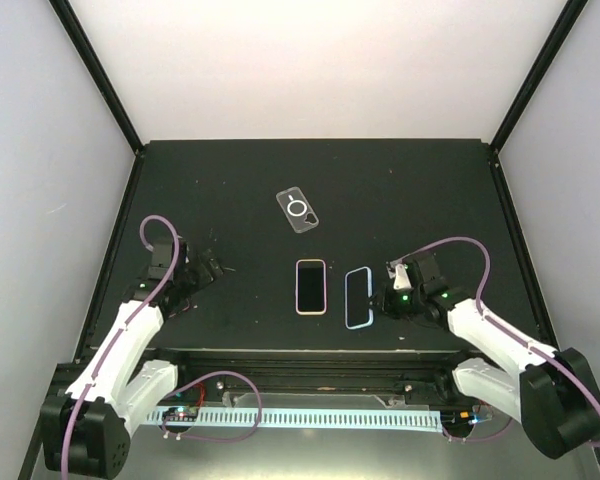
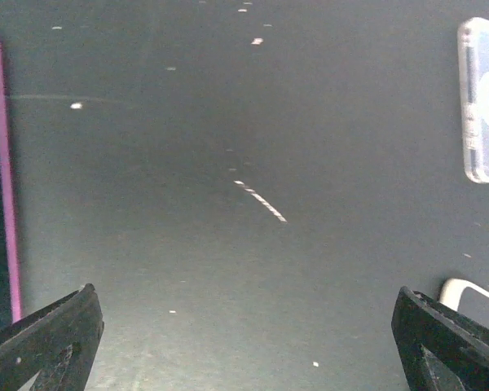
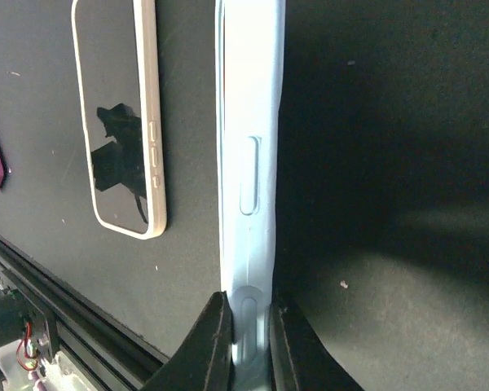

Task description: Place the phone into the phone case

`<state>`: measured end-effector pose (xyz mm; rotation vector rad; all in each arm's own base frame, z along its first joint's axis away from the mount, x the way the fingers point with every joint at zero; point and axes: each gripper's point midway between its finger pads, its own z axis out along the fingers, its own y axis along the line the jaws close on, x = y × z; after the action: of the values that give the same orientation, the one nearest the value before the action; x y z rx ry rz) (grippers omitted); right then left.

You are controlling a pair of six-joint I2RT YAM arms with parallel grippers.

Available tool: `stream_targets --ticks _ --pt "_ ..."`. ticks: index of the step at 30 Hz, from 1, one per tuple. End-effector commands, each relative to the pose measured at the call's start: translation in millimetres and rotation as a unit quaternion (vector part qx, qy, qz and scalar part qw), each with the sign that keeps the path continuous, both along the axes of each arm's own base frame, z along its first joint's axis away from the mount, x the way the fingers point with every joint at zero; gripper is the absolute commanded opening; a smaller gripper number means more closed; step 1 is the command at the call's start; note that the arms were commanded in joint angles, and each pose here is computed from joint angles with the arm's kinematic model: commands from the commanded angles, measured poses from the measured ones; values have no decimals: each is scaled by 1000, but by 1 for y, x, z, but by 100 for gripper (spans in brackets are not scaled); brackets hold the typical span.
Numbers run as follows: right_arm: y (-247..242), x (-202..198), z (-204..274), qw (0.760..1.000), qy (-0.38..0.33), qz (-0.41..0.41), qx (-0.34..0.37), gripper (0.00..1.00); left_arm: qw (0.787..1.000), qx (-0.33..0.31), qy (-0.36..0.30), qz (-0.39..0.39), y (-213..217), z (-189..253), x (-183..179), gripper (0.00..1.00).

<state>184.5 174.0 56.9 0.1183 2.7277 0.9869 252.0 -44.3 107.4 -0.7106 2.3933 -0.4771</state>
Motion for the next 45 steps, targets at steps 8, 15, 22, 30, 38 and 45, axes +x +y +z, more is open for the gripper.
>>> stream_targets --ticks 8,15,22,30,38,45 --pt "-19 14 -26 999 3 -17 -41 21 979 112 47 163 73 0 -6 99" --pt "-25 19 -16 998 -3 -32 -53 46 964 128 45 227 99 2 -8 99" --pt "-29 25 10 997 -33 -36 -62 78 942 149 77 292 124 -10 -17 99" --pt "-29 37 44 995 -67 -36 -70 99 936 140 109 305 138 -35 -11 99" --pt "-21 47 60 995 -86 -41 -41 100 943 121 133 279 131 -58 -5 99" --pt "-17 48 61 994 -95 -33 -33 100 948 96 156 262 123 -78 1 99"
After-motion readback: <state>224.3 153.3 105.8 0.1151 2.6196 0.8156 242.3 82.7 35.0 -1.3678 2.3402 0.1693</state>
